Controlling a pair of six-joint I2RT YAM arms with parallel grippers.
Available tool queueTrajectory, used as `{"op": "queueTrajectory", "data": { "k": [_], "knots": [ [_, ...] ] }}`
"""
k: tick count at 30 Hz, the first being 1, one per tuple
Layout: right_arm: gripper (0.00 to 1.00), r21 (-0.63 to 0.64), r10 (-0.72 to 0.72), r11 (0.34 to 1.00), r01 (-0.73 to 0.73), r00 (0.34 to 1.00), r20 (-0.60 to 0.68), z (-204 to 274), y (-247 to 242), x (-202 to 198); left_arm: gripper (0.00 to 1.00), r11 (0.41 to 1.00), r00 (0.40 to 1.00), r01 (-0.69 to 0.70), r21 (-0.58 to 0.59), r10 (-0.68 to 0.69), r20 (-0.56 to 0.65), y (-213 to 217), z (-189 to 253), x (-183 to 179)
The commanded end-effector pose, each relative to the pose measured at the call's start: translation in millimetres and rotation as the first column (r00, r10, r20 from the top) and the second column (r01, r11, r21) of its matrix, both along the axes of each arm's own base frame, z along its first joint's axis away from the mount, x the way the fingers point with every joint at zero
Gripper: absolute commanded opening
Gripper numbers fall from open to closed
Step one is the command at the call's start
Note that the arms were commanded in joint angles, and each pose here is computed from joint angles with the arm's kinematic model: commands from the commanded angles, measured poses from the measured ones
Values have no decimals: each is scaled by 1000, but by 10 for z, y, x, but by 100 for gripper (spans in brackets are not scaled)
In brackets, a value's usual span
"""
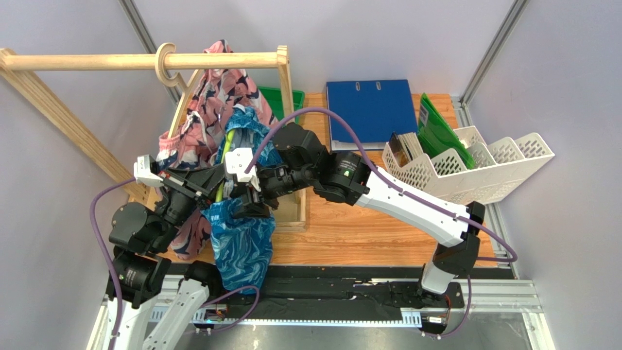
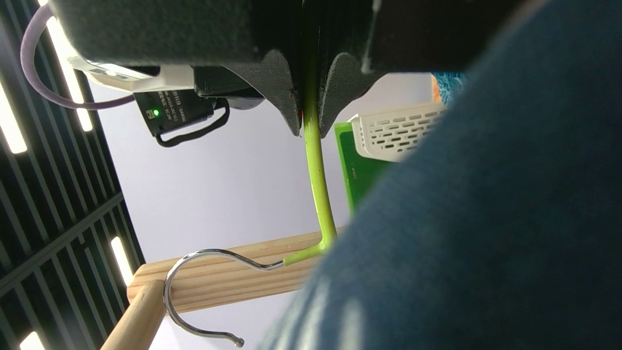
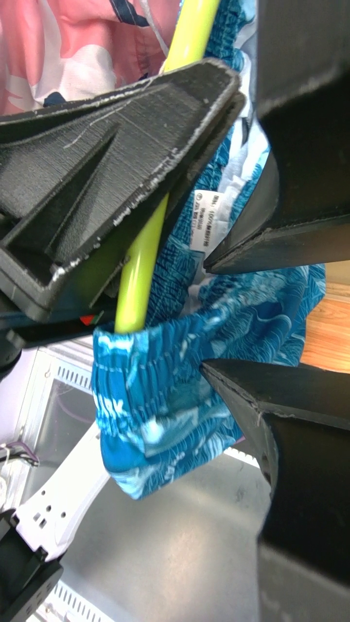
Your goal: Remove the shorts from the hanger
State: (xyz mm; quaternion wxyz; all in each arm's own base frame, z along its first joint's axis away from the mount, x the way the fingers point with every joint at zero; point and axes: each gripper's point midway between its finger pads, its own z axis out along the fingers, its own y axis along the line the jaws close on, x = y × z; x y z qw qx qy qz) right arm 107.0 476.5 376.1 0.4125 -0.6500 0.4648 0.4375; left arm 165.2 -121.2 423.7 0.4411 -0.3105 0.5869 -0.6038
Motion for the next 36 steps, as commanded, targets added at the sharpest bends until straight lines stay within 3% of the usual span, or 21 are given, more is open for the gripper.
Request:
{"op": "queueTrajectory", "data": {
  "k": [1,4,7,15,19,21,27,36],
  "knots": [
    [46,89,-28,996,21,996,79,317,44,103,0,998,997,33,-46,-29,75,-33,234,-48],
    [38,109,-18,994,11,998,66,366,32,59,0,999,997,19,-49,-16,74,-18,233,-18],
    [0,105,-29,994,23,998,61,368,-9,52,0,998,995,19,-63,-13,97,-28,284,33],
    [0,59,-15,998,9,995,101,370,-439,-96,0,998,986,-64,28,59,156,13,304,260],
    [0,-4,35,999,-35,995,89,272,-606,-214,0,996,986,-91,-2,91,139,20,258,446],
    [0,-31,46,999,-44,996,82,198,-611,-224,0,994,983,-94,-47,100,155,13,317,536],
    [0,-48,66,997,-63,996,66,147,-612,-257,0,995,979,-101,-20,103,174,-109,439,961],
    [0,-117,84,990,-80,996,34,-26,-623,-279,0,986,968,-167,-12,166,187,-65,557,1190]
  ]
}}
